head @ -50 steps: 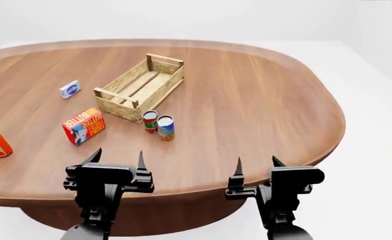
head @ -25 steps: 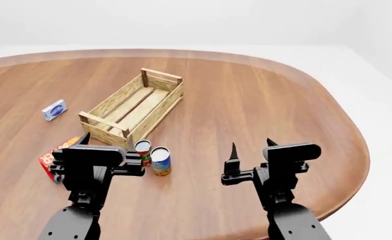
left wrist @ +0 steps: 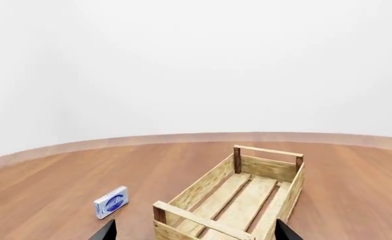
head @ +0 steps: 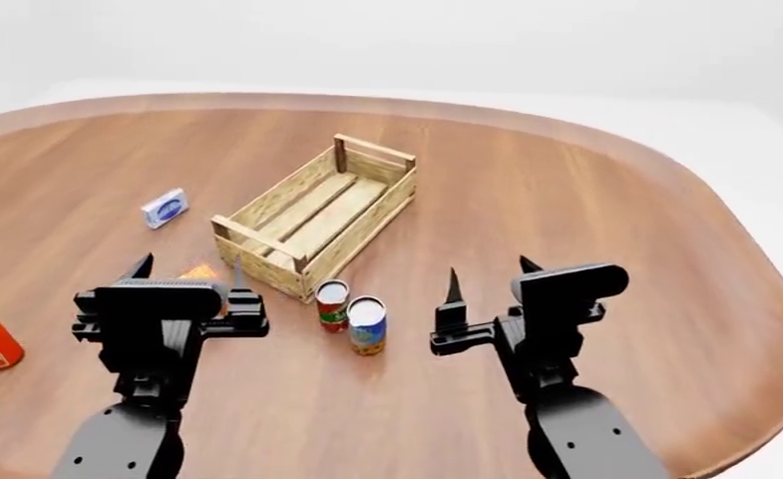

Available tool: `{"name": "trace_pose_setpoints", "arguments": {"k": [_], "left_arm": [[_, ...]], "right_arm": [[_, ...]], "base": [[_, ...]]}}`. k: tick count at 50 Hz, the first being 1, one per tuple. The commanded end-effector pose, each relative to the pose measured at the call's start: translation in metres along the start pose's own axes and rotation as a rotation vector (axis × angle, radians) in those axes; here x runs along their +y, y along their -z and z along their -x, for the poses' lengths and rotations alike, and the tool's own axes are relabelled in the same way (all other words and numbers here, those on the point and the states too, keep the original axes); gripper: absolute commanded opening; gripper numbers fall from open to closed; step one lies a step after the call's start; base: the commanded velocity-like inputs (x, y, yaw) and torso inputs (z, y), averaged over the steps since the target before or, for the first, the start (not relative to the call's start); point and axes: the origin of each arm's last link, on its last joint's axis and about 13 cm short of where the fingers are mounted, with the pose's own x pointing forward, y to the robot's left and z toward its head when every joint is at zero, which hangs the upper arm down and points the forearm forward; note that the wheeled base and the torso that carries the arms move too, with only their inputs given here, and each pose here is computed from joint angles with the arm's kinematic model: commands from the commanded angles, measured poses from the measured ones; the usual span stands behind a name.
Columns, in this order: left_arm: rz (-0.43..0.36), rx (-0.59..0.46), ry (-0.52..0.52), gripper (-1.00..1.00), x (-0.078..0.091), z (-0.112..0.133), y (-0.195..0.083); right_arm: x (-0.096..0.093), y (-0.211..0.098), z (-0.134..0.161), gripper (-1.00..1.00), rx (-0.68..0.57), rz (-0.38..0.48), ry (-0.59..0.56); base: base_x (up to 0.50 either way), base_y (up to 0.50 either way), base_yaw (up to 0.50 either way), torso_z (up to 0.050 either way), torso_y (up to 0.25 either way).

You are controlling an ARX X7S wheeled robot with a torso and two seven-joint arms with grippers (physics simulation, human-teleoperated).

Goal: Pick up the ketchup, and put it in the wooden tray.

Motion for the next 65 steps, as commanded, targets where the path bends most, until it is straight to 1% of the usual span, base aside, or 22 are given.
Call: {"name": "trace_pose_setpoints", "arguments": {"k": [1, 8, 14, 16, 19, 26, 32, 65], "left_arm": [[-0.012, -0.018, -0.041, 1.0, 0.008, -0.001, -0.004], [-0.034, -0.016, -0.071, 1.0, 0.013, 0.0, -0.005], [-0.039, -0.003, -0.074, 1.0, 0.017, 0.0, -0.006], [-0.044, -0.002, -0.074, 1.0, 0.018, -0.001, -0.008], [-0.043, 0.015, -0.069, 1.0, 0.02, -0.004, -0.009], [-0.075, 0.044, -0.05, 1.0, 0.024, -0.015, -0.017], [-0.07, 0.05, -0.054, 1.0, 0.026, -0.019, -0.022], [-0.062, 0.054, -0.072, 1.0, 0.029, -0.019, -0.021]], "right_arm": [[0.003, -0.007, -0.005, 1.0, -0.013, 0.012, -0.026], [0.004, -0.011, -0.007, 1.0, -0.021, 0.016, -0.04], [0.005, -0.012, -0.01, 1.0, -0.02, 0.024, -0.037], [0.005, -0.013, -0.011, 1.0, -0.016, 0.021, -0.04], [0.005, -0.013, -0.012, 1.0, -0.001, 0.045, -0.023], [0.004, -0.019, -0.015, 1.0, 0.023, 0.044, -0.017], [0.005, -0.02, -0.016, 1.0, 0.023, 0.043, -0.026], [0.008, -0.018, -0.016, 1.0, 0.013, 0.038, -0.03]], "base": [[0.09, 0.01, 0.5, 0.0, 0.0], [0.09, 0.01, 0.5, 0.0, 0.0], [0.13, 0.02, 0.5, 0.0, 0.0], [0.0, 0.0, 0.0, 0.0, 0.0], [0.0, 0.0, 0.0, 0.0, 0.0], [0.02, 0.0, 0.0, 0.0, 0.0], [0.43, 0.08, 0.0, 0.0, 0.0], [0.46, 0.09, 0.0, 0.0, 0.001]]}}
